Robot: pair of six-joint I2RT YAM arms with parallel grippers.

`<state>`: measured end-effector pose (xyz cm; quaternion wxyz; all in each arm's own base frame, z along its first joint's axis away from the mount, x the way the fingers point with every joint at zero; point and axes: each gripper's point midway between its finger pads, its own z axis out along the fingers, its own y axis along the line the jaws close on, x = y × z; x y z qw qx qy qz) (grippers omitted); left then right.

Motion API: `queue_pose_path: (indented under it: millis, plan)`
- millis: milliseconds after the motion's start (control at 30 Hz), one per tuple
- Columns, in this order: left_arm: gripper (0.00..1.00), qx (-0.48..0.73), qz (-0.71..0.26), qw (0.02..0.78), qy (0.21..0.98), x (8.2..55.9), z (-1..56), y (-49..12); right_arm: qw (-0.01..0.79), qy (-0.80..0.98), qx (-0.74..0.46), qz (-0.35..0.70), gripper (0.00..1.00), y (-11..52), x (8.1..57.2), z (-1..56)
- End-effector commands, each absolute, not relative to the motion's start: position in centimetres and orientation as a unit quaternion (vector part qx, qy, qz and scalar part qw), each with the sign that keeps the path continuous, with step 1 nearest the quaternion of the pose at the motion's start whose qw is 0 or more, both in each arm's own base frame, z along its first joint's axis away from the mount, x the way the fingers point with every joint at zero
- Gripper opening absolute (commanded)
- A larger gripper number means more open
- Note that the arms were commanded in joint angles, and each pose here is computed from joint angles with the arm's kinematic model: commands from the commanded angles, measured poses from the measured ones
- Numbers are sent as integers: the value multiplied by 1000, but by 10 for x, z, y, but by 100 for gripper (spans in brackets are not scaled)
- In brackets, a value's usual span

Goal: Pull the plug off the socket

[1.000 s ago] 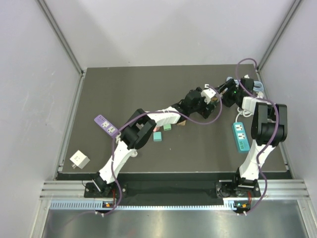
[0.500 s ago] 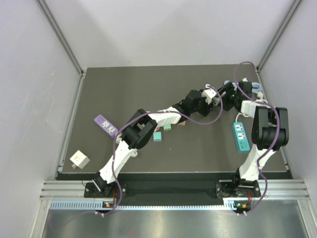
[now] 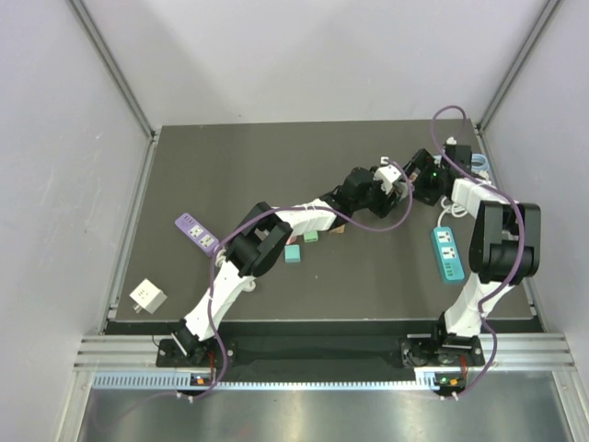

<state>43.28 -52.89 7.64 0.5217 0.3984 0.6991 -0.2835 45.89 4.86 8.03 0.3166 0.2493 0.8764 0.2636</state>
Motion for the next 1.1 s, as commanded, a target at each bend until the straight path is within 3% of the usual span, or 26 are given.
queue_pose_path:
  millis: [0,233,333,367,500,700,1067]
  plan:
    - [0,392,-311,540,676,428,110,-533,375,874,186,248,93,40,456,138]
    - [0,388,-320,533,680,424,112,-532,389,874,166,238,87,38,450,152]
    - [0,387,-325,531,681,422,113,-532,400,868,153,250,60,41,455,157]
    - [0,387,-326,529,681,421,112,-532,403,864,139,268,37,47,458,161]
    - [0,384,-330,529,681,421,115,-533,400,860,133,289,10,53,470,158]
    - [0,384,-334,527,681,420,118,-534,390,864,139,286,0,52,479,143]
    - [0,372,-357,523,679,418,133,-541,339,893,173,239,0,40,455,68]
